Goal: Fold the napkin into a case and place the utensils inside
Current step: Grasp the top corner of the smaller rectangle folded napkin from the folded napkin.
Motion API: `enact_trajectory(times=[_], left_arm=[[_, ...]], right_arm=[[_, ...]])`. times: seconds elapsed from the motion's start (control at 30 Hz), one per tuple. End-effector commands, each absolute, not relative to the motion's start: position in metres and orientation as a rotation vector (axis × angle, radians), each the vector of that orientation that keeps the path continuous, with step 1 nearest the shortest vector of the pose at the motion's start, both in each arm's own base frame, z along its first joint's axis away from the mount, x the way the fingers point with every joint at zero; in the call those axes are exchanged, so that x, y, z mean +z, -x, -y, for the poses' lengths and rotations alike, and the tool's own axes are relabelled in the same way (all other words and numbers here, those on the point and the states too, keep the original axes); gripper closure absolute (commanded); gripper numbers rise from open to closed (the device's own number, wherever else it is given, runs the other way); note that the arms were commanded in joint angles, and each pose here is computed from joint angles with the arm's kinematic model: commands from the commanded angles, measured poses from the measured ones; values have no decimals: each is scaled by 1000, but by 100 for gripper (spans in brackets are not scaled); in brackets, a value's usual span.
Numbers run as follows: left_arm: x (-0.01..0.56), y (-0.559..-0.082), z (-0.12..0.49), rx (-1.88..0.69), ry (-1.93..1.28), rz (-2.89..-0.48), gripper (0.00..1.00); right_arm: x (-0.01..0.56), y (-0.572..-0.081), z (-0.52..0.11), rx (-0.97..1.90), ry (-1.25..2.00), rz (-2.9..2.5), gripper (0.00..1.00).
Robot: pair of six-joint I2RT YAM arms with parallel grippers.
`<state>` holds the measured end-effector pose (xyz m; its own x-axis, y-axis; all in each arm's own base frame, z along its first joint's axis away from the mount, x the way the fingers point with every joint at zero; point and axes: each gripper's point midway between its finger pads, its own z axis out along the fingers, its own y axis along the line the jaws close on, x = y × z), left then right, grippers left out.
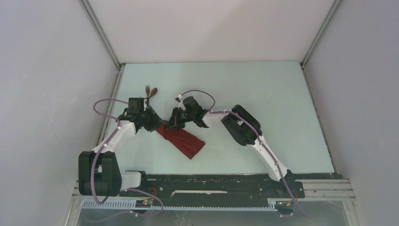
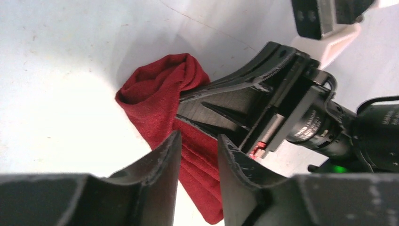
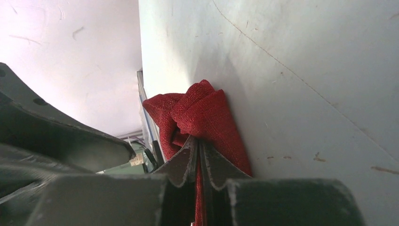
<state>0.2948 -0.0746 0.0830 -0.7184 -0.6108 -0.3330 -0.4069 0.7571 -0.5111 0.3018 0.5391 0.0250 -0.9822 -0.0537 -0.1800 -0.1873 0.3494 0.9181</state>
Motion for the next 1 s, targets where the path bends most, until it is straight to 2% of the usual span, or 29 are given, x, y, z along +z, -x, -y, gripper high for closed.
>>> enact_trajectory(times=[0.0,0.03,0.13,0.23,0.3,0.43,0.73,0.97], left_arm=[[71,-294,58,-486,853,-2441,66],[69,-294,54,-467,875,-2434,69],[61,-290,36,-418,983,-2393,68],[54,-285,32,-440,1032,-2363,55],[49,-284,34,-470,1041,-2372,53],[39,-290,36,-495,1048,-2395,56],[18,-290,50,-593,1056,-2449,74],[34,-287,51,-601,1010,-2427,69]], right_arm=[[11,-283,-537,1629,259,-2547,91],[13,-283,-537,1623,266,-2541,91],[14,-284,-538,1611,280,-2539,91],[15,-283,-538,1594,296,-2536,90],[14,-283,-539,1587,299,-2540,90],[12,-280,-542,1590,310,-2544,90],[35,-277,-577,1543,492,-2488,91],[-15,-276,-564,1497,323,-2641,92]])
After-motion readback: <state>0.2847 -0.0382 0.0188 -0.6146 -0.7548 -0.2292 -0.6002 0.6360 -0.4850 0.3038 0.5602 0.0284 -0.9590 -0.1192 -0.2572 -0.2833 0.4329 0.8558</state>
